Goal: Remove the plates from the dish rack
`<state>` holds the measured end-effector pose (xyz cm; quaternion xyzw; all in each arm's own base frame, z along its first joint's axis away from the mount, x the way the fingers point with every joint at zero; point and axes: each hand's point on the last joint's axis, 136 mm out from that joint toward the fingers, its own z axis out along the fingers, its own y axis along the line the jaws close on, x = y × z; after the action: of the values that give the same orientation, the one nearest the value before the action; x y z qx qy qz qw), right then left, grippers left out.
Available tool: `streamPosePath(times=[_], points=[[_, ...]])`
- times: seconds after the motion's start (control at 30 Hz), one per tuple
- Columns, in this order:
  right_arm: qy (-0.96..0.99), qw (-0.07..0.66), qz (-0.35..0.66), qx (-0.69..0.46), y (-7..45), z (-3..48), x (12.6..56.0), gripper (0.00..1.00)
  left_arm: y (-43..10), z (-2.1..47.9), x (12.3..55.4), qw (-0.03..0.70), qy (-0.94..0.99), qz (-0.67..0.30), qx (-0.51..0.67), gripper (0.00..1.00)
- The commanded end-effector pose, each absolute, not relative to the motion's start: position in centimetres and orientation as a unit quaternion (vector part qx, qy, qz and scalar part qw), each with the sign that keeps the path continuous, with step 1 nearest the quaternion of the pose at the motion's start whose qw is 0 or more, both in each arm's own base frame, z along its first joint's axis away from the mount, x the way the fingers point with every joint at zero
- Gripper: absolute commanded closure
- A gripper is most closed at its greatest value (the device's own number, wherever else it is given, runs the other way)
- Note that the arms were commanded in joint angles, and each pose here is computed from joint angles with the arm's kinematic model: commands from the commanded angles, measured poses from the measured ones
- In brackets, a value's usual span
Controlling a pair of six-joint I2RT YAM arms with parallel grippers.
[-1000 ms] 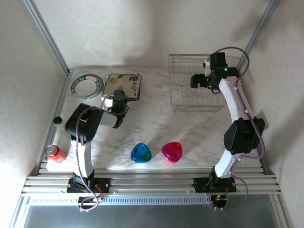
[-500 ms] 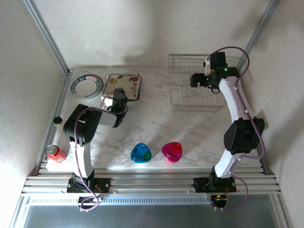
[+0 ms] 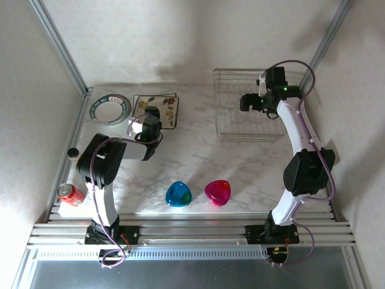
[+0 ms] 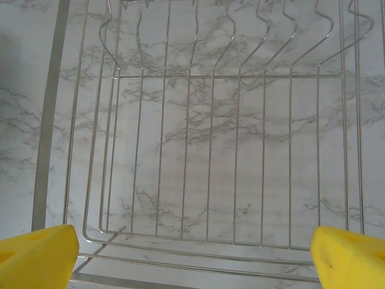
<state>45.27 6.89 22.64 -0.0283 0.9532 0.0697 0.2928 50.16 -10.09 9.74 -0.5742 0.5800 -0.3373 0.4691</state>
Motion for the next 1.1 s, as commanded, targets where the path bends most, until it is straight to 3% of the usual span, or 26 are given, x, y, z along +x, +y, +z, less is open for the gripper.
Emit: streamPosePath(times=[0.0,1.07], points=[[0.95,0.301,0.08,-0.024,7.0,23.1,44.8,0.01,-10.7,11.9,50.3,0.475,0.594,-0.335,-0.556,0.01],[0.943,0.316,0.1,-0.017,7.5,23.2,44.5,0.01,-12.7,11.5,51.2,0.403,0.707,-0.335,-0.475,0.01]])
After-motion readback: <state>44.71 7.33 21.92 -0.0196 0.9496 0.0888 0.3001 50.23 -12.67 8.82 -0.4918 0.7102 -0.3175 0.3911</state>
